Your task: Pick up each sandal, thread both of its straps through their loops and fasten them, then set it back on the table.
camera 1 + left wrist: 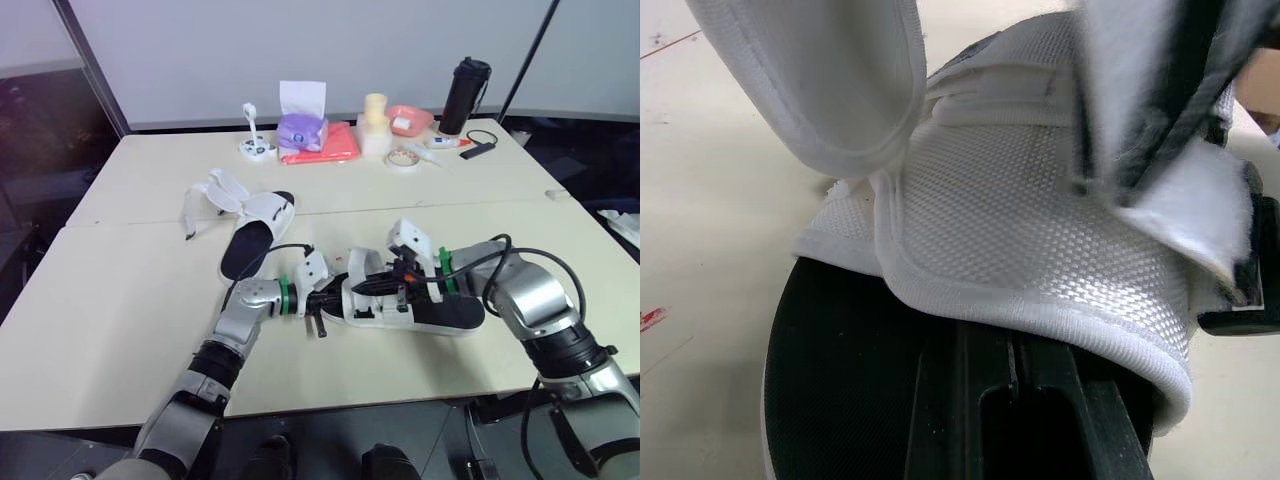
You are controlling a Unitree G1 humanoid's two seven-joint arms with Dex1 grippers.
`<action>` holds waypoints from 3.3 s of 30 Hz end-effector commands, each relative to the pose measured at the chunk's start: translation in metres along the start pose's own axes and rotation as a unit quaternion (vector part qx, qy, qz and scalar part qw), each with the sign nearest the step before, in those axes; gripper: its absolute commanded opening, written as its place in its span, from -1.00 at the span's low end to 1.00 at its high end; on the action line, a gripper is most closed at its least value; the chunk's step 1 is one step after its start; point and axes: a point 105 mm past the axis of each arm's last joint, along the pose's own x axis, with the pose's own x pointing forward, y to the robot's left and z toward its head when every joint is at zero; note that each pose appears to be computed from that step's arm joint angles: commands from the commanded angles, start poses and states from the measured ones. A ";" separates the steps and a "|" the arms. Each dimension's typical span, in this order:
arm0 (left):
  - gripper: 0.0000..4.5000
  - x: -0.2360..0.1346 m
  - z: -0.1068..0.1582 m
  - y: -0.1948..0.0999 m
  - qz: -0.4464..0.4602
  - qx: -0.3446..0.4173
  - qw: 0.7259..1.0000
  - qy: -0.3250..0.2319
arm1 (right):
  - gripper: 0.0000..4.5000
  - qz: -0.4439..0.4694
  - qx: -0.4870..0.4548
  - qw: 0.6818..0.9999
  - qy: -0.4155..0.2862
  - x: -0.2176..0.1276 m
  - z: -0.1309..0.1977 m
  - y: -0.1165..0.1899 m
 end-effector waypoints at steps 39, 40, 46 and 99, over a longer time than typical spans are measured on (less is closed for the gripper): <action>-1.00 -0.001 -0.019 -0.007 -0.009 -0.018 0.999 0.033 | 0.97 -0.058 -0.029 0.997 0.043 -0.047 -0.016 0.061; -1.00 0.000 -0.019 -0.007 -0.010 -0.018 0.999 0.033 | 0.97 -0.054 -0.014 0.998 0.038 -0.046 -0.018 0.064; -1.00 0.000 -0.019 -0.008 -0.013 -0.018 0.999 0.035 | 0.97 -0.038 0.057 0.997 0.019 -0.037 -0.033 0.074; -1.00 -0.003 -0.021 -0.015 -0.024 -0.021 0.999 0.042 | 0.97 -0.070 0.046 0.996 -0.008 -0.020 -0.034 0.057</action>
